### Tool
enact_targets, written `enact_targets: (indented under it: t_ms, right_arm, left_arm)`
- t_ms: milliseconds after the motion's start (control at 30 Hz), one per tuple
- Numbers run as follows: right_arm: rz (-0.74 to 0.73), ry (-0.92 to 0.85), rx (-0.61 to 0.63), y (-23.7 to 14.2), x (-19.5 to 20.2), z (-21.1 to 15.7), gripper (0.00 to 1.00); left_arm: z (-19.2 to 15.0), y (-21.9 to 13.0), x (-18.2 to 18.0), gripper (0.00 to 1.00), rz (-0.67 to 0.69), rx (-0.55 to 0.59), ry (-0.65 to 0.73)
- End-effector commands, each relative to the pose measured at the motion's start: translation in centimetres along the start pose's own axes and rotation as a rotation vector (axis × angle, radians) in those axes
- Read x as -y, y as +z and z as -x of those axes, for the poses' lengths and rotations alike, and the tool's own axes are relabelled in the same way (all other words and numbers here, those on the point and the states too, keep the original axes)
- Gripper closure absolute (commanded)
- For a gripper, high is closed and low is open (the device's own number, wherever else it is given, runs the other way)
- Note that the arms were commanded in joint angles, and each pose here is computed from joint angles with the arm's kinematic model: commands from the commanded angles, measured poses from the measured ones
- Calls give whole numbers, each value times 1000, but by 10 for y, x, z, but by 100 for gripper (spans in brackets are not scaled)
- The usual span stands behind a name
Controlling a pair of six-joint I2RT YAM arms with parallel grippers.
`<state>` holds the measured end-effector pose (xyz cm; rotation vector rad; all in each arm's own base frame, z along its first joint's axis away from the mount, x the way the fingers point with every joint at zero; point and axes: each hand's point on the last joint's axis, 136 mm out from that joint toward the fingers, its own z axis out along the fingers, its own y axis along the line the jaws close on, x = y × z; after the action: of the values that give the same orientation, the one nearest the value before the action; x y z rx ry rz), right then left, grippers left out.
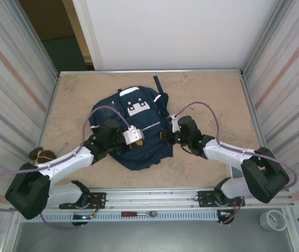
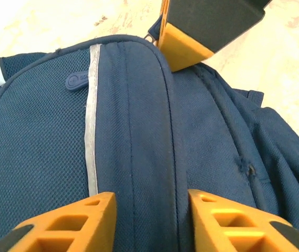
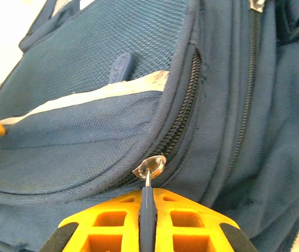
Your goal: Pack the student bag
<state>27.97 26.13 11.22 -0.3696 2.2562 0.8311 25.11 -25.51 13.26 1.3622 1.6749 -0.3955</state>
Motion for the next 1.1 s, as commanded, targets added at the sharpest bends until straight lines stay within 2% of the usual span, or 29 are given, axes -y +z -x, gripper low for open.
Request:
enact_targets:
  t_ms: [0,100,267,367,467,567,733,933,1067]
  right_arm:
    - [76,-21,57,0,-24,15,100]
    - [107,-35,66,-1,-34,15,100]
    - [158,-62,83,-6,-51,16,100]
    - [168,-81,83,-9,-55,12,100]
    - [133,-97,72,-10,-48,7,100]
    - [67,-90,49,-11,-28,3,100]
    - [1,20,-28,-10,10,6,100]
    - [43,96,-88,-4,25,19,100]
    - [102,138,-105,1,28,29,100]
  left_arm:
    - [23,3,-1,51,-6,30,38]
    - [27,11,3,48,-12,15,70]
    - [26,25,2,50,-29,-16,78]
    - [26,30,0,60,-24,-19,88]
    - [34,29,1,81,-36,12,103]
    - [43,22,13,90,-96,80,138]
    - [56,-1,48,92,-293,231,207]
    - [51,-5,60,92,-425,214,177]
    - [51,-3,63,92,-463,219,181]
